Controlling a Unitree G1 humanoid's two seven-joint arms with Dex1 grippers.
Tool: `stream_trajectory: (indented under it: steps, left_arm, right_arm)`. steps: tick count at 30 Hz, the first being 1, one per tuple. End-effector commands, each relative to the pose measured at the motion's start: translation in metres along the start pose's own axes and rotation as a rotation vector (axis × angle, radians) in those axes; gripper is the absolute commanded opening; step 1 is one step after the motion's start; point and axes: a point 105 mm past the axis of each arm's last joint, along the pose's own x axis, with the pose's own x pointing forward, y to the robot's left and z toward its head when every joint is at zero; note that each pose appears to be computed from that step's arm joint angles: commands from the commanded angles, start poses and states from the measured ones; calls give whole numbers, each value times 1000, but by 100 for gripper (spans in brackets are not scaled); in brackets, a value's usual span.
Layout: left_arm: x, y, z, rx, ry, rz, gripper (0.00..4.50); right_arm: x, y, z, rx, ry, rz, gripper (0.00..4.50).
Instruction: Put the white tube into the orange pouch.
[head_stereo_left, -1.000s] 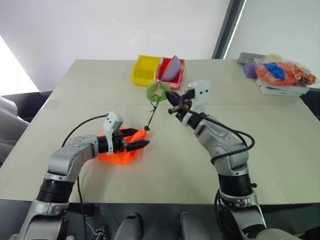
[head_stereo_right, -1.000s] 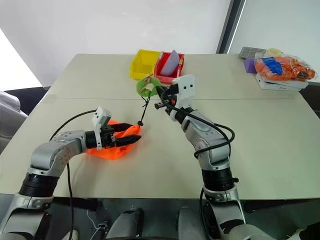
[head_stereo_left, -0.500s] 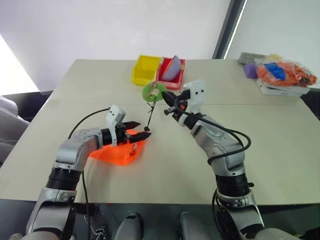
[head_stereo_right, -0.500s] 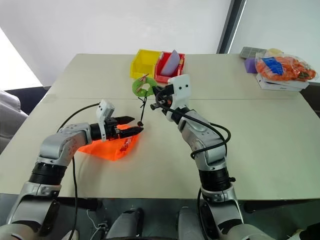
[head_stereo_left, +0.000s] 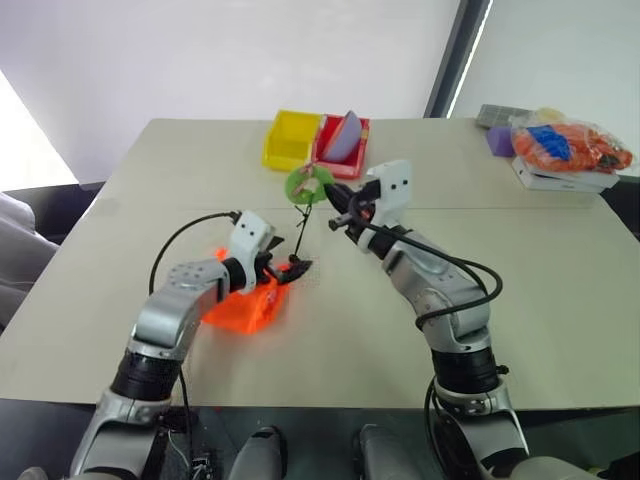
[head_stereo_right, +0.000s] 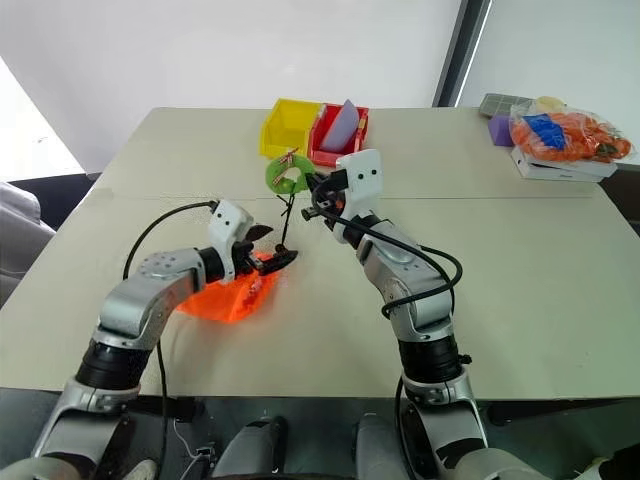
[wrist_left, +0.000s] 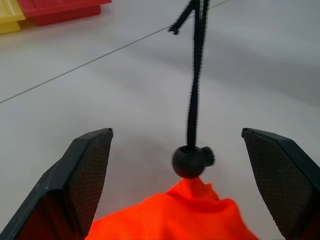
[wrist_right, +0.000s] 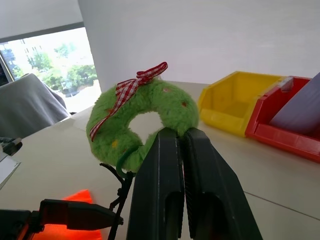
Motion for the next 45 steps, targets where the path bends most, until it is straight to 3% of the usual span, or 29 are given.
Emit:
stream_trajectory:
  steps: [1,14,17,22,24,36,45]
  left_arm:
    - [-1,-3,10,32,-17,40,440]
    - [6,-15,7,20,8,26,440]
    - [6,-14,7,18,9,20,357]
    - [5,-13,7,19,25,16,103]
    - [5,-14,6,22,32,10,24]
    - [-10,-6,-16,50,141,3,24]
    - [-48,-3,-49,88,304,-40,24]
  right_arm:
    - [1,6,15,-23,-57,28,0]
    - [2,6,14,-28,-52,34,0]
    - [2,6,15,-30,-54,32,0]
    - [2,5,16,-32,-58,29,0]
    - [2,5,16,-32,-59,29,0]
    - [4,-9,26,-50,-92,-24,0]
    - [6,-62,30,-93,-101,-271,0]
